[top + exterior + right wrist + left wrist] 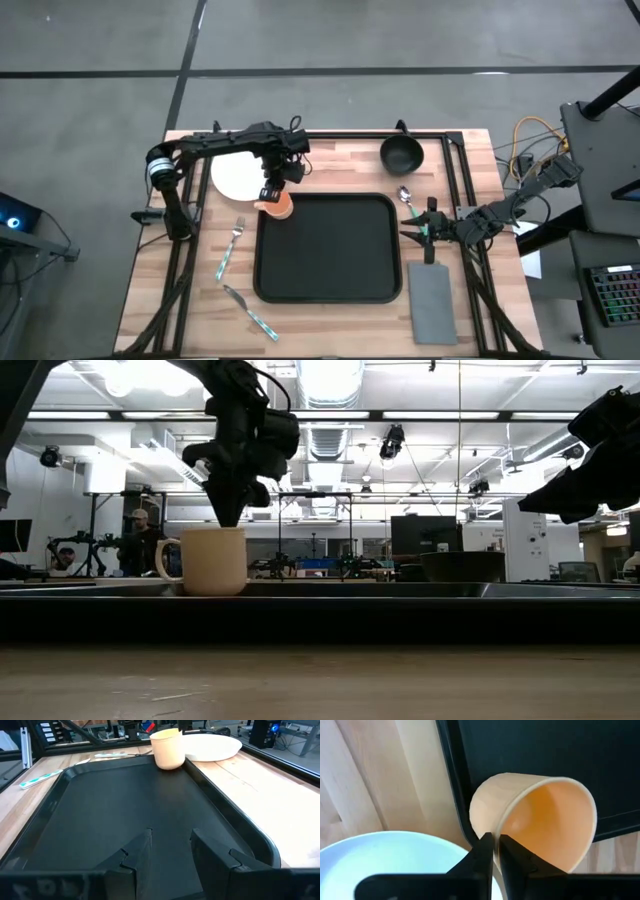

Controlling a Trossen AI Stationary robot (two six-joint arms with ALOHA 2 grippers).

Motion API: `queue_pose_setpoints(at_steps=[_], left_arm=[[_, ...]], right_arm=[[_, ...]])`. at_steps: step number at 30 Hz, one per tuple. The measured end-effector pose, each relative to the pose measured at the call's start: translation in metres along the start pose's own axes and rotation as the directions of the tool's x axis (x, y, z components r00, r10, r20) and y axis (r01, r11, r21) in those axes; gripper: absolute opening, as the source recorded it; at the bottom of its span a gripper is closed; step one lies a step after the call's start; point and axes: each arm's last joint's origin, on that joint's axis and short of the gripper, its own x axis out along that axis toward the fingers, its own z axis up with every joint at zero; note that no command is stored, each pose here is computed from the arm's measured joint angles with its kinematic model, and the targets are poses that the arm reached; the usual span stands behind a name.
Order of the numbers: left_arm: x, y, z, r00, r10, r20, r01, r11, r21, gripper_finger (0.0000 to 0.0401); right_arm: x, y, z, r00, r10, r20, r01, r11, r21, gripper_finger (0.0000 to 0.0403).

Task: Set up tray
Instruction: Put the orange mug on the top left of the black serving tray, then put the white plate on the black serving tray to the bottom right of the orange mug

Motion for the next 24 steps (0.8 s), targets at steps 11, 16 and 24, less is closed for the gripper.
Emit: queue_pose_setpoints(at_steps=[11,16,24], left_arm=[[-0.003,-0.002,-0.002,1.000,-0.003,0.004,0.003,1.000,-0.022,0.0023],[-0.005,-0.002,-0.002,1.000,0.000,0.009,0.000,1.000,-0.022,0.0023],[-0.021,-0.008,-0.007,0.998,0.030,0.052,-0.029,0.999,-0.012,0.0023]], right_arm=[[0.000,0.000,0.000,1.000,0.000,0.000,0.000,1.000,0.000,0.0128],[0.000,0.000,0.000,1.000,0.000,-0.001,0.000,1.000,0.001,0.0128],[0.000,0.000,0.000,1.000,0.000,0.000,0.000,1.000,0.001,0.0128]])
